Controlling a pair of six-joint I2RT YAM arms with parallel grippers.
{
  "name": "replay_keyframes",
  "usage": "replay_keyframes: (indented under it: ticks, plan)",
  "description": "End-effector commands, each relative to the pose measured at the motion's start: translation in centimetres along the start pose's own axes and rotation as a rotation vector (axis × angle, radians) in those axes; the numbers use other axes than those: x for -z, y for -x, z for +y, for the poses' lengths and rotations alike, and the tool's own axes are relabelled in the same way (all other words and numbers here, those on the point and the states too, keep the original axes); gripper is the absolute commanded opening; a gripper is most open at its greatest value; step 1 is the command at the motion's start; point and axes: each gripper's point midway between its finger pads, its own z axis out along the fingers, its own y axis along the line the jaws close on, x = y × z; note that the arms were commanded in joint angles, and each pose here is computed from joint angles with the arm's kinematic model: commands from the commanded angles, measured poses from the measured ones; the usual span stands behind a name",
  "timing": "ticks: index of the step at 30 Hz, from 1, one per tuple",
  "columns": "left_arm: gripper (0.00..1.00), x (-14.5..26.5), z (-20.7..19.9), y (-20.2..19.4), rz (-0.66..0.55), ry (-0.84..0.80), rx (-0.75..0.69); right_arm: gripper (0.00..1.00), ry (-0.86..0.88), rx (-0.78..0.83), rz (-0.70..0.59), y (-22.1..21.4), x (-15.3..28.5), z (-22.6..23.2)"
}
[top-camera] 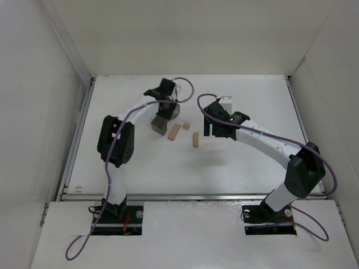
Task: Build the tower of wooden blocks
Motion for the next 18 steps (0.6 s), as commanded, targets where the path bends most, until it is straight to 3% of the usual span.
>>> replay_keyframes:
  ticks: [1,2,3,6,10,11,14,15,17,18]
  plan:
    - [0.00,3.5,2.5,1.1,-0.055,-0.325,0.247,1.00,0.186,-0.059,-0.065,2.5,1.6,3.3]
    - [0.00,3.1,4.2,0.2,-0.044,-0.379,0.311,1.00,0.232,-0.063,-0.052,2.4,1.9,4.2]
    - [0.00,3.7,3.2,-0.1,-0.049,-0.520,0.341,1.00,0.263,-0.072,-0.057,2.8,1.8,5.1]
    - [0.00,2.9,4.1,-2.5,-0.023,-0.711,0.493,1.00,0.322,-0.082,-0.015,2.8,1.4,7.4]
    - [0.00,1.5,5.6,-5.0,-0.007,-0.853,0.666,0.97,0.314,-0.140,0.051,3.0,0.3,10.5]
    - [0.00,1.3,5.9,-5.1,-0.010,-0.873,0.703,0.97,0.338,-0.163,0.036,4.5,1.1,12.0]
    - [0.00,0.2,7.1,-6.3,0.013,-0.902,0.809,0.96,0.249,-0.182,0.095,3.4,-0.7,13.7]
    - [0.03,-0.1,7.5,-6.6,0.018,-0.898,0.823,0.96,0.256,-0.218,0.070,5.4,-0.3,14.7]
    - [0.14,-1.1,8.6,-8.0,0.051,-0.850,0.885,0.96,0.188,-0.215,0.142,3.7,-2.5,15.5]
    - [0.17,-1.5,9.1,-8.3,0.054,-0.823,0.893,0.96,0.204,-0.244,0.127,5.1,-2.2,16.5]
